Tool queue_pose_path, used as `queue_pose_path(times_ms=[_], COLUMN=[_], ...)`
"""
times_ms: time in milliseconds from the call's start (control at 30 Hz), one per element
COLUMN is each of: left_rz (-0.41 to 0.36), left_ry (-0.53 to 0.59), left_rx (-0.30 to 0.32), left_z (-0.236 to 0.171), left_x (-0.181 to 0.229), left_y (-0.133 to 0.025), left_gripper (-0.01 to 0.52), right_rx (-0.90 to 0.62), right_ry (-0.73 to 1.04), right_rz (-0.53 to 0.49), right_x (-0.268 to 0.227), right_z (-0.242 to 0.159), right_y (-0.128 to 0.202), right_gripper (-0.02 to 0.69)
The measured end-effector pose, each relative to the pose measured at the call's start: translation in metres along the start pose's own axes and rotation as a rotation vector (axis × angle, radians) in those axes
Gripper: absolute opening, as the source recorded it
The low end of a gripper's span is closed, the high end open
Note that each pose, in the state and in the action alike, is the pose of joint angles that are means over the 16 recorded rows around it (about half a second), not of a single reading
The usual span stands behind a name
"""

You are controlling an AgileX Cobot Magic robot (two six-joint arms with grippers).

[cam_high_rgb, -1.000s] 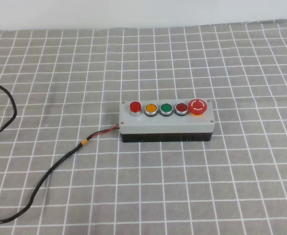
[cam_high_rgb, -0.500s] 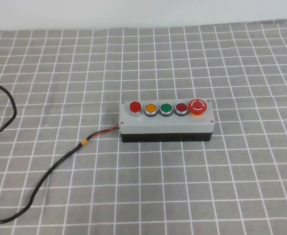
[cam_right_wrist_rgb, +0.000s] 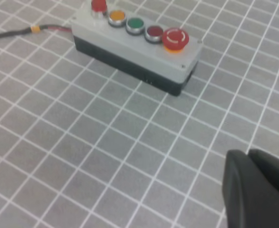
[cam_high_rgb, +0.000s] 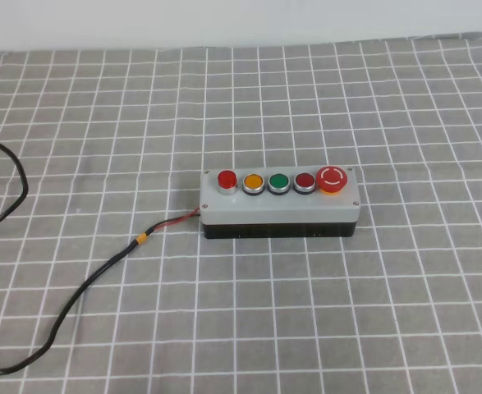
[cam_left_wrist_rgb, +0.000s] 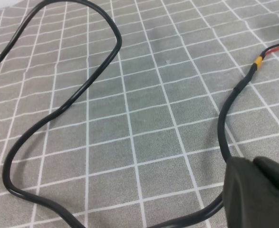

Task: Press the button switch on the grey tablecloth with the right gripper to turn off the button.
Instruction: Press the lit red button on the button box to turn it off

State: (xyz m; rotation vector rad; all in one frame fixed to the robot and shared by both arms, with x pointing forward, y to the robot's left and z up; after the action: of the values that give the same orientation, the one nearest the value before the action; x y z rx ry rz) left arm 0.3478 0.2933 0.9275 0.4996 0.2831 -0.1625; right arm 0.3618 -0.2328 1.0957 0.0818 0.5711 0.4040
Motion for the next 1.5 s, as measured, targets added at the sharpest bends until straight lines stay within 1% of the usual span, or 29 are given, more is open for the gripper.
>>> queue_pose_path(times_ms=[167,300,433,633,833,1000,1233,1500], left_rz=[0.0,0.0,0.0,0.0,0.0,0.0,0.0,0.0], left_ry=[0.0,0.0,0.0,0.0,0.0,0.0,0.0,0.0], left_rx=[0.0,0.0,0.0,0.0,0.0,0.0,0.0,0.0], left_z=[0.0,0.0,0.0,0.0,0.0,0.0,0.0,0.0], left_x=[0.0,0.0,0.0,0.0,0.0,0.0,0.0,0.0], left_y=[0.0,0.0,0.0,0.0,0.0,0.0,0.0,0.0], left_gripper=[-0.004,-0.004,-0.004,-0.004,-0.004,-0.004,-0.004,-0.004], right_rx=[0.002,0.021,0.056,0.111,0.137,0.164,0.24,0.332], right_ry=[0.003,-0.034,-0.119,-0.299,-0.464,-0.541,-0.55,-0.449], right_rz=[-0.012,-0.035,-0.075,-0.162,-0.237,-0.263,-0.284,-0.326], right_x=[0.0,-0.005,-0.014,-0.024,-0.015,0.004,0.03,0.044], right_z=[-0.006,-0.006,-0.003,-0.007,-0.031,-0.064,-0.105,-0.134], right_y=[-0.004,-0.01,-0.019,-0.037,-0.053,-0.064,-0.077,-0.086], right_gripper=[-0.016,-0.016,-0.016,-0.016,-0.016,-0.016,-0.016,-0.016])
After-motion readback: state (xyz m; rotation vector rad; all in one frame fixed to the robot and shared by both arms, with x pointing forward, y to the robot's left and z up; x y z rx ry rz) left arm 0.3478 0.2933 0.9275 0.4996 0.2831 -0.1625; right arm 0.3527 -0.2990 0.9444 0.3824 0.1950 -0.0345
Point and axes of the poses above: a point on each arm's last joint axis where the gripper is mounted, x pointing out along that axis toward the gripper, y along the wrist's bending axis when the last joint is at zero, z = x × y, the point moved 6 cm from there along x, pointing out along that axis toward the gripper, and after that the axes turned 14 degrees about x, right-handed, at the moved point
